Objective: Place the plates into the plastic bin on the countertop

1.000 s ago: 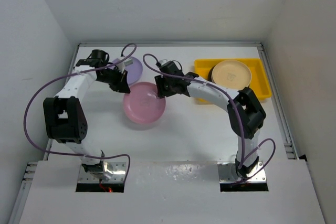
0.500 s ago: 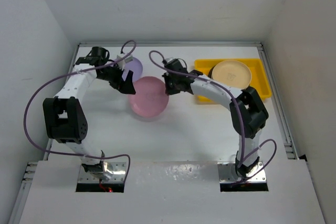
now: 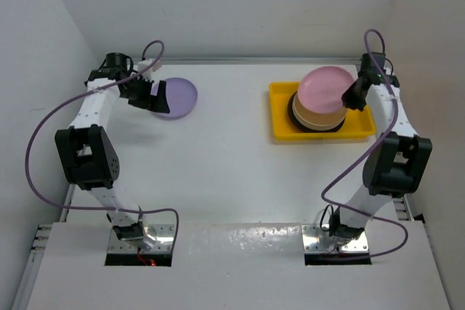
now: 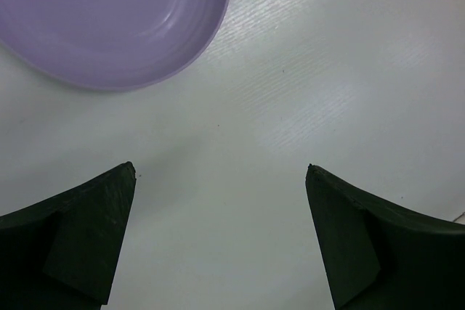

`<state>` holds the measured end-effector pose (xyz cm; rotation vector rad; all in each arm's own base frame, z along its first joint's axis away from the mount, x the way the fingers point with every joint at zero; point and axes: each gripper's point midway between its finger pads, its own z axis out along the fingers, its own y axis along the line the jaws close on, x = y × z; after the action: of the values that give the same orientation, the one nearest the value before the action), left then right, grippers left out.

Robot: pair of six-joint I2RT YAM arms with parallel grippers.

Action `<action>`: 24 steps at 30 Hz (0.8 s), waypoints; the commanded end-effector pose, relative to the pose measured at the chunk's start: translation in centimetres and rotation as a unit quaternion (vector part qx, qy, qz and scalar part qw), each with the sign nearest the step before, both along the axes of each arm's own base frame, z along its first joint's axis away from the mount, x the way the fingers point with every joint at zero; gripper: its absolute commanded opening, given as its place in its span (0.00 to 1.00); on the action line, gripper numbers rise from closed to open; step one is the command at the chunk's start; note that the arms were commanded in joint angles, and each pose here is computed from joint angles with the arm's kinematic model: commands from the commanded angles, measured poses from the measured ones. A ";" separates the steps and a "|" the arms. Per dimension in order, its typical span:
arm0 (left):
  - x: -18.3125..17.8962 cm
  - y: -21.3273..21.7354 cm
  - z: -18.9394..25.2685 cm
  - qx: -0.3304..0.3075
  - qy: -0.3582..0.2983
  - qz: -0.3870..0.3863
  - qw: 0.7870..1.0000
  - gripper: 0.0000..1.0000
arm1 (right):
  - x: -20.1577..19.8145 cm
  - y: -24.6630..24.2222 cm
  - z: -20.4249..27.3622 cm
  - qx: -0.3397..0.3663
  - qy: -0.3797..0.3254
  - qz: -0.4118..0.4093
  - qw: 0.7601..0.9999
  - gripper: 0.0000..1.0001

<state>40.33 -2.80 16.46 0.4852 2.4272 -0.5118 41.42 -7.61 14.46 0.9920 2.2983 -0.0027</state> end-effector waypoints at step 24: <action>0.1 5.7 -1.8 0.014 0.014 0.105 0.994 1.00 | 5.4 14.9 7.0 -0.068 -0.083 0.173 0.979 0.82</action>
<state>40.08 0.43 14.42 0.3503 2.4852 -0.4759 45.16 -0.74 17.13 0.6418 2.3614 -0.1571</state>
